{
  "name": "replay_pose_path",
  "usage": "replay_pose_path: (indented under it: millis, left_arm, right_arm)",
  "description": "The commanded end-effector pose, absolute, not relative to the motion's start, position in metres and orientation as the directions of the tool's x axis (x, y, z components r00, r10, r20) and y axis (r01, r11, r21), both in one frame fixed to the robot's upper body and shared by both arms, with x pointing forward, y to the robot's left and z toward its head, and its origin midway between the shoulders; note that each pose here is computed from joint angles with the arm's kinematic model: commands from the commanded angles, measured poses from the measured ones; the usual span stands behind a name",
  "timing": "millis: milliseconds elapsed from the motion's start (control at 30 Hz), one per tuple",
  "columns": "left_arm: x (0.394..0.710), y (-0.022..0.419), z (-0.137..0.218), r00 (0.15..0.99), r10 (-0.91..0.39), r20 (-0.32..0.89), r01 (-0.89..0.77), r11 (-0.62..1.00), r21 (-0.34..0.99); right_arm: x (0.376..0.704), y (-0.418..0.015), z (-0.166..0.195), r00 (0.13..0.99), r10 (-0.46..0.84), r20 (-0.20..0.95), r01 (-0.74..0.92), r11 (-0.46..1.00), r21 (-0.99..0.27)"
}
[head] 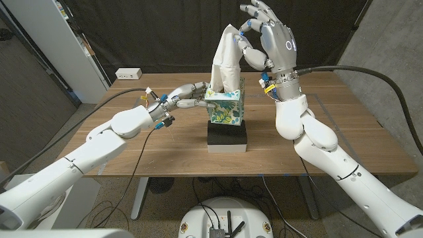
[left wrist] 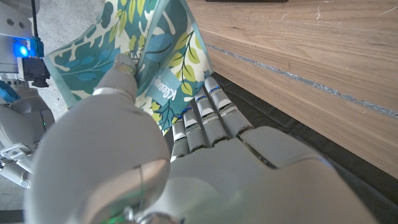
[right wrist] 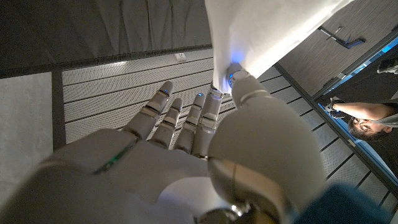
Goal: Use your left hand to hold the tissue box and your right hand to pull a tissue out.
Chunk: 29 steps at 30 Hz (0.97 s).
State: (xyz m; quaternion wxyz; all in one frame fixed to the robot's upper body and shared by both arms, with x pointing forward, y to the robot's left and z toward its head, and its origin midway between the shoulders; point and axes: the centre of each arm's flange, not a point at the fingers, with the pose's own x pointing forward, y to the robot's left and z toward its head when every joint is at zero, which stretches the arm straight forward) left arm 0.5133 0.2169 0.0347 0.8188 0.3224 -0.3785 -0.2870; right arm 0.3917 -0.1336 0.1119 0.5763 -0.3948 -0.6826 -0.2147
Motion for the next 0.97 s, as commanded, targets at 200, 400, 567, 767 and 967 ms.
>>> replay_pose_path:
  millis: [200, 400, 567, 767, 967]
  left_arm:
    - [0.51, 0.219, 0.034, 0.551, -0.718, 0.424, 0.233, 0.621, 0.749]
    - [0.509, 0.222, 0.034, 0.551, -0.723, 0.416, 0.238, 0.615, 0.752]
    - [0.509, 0.224, 0.034, 0.553, -0.727, 0.408, 0.239, 0.607, 0.758]
    - [0.508, 0.226, 0.034, 0.549, -0.734, 0.4, 0.243, 0.598, 0.763]
    - [0.51, 0.22, 0.034, 0.545, -0.744, 0.388, 0.259, 0.589, 0.766]
  right_arm:
    - [0.39, -0.14, 0.118, -0.062, 0.239, 0.969, 0.784, 0.612, -0.101]
    - [0.39, -0.141, 0.12, -0.088, 0.215, 0.973, 0.782, 0.62, -0.066]
    - [0.389, -0.142, 0.121, -0.106, 0.188, 0.976, 0.777, 0.629, -0.036]
    - [0.389, -0.146, 0.119, -0.141, 0.144, 0.979, 0.773, 0.634, 0.018]
    - [0.386, -0.155, 0.118, -0.168, 0.103, 0.98, 0.767, 0.639, 0.064]
